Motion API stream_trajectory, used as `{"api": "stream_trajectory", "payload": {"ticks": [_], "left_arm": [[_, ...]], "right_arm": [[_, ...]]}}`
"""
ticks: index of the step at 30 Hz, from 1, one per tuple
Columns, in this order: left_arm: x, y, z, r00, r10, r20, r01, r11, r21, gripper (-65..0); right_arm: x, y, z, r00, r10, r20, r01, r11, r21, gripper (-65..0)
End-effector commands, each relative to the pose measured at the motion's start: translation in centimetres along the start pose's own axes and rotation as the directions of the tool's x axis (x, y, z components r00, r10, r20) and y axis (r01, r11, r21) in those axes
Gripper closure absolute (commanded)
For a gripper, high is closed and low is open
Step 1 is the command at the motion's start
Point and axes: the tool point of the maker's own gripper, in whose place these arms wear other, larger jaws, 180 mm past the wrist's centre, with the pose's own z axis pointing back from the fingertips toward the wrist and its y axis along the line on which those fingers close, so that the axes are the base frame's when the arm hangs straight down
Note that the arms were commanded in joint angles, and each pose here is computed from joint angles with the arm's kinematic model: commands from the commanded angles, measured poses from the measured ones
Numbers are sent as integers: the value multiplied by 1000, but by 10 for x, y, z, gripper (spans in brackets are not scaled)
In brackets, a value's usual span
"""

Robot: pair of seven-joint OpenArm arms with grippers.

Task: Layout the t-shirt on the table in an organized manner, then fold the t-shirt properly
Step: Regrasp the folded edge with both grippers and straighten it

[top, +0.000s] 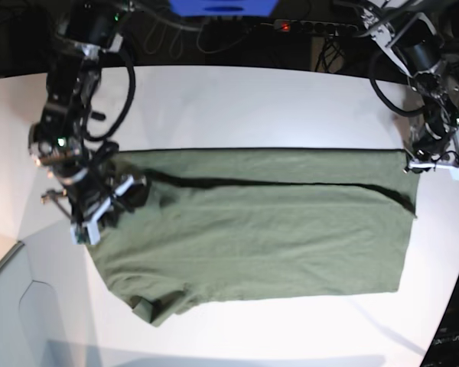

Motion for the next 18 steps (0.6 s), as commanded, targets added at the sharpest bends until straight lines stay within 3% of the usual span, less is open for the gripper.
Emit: {"api": "stream_trajectory", "payload": {"ticks": [1, 5, 9, 13, 15, 18], "left_arm": [[13, -1, 1, 1000, -12, 23, 12, 1000, -4, -117], [10, 1, 1, 1000, -13, 17, 13, 1000, 0, -117], [8, 2, 2, 1000, -14, 8, 14, 1000, 2, -118], [8, 3, 2, 1000, -10, 8, 10, 1000, 8, -192], [8, 3, 2, 1000, -10, 8, 10, 1000, 8, -249], [8, 2, 2, 1000, -9, 9, 9, 1000, 7, -312]], "right_arm": [[28, 0, -3, 997, 6, 76, -7, 1000, 12, 0], [61, -2, -20, 993, -4, 122, 1, 1000, 24, 0], [71, -5, -41, 994, -15, 106, 10, 999, 47, 0], [66, -1, -64, 998, -38, 52, 33, 996, 87, -3], [60, -7, -71, 999, -38, 21, 36, 995, 91, -65], [50, -8, -76, 999, -44, -11, 45, 994, 97, -212]]}}
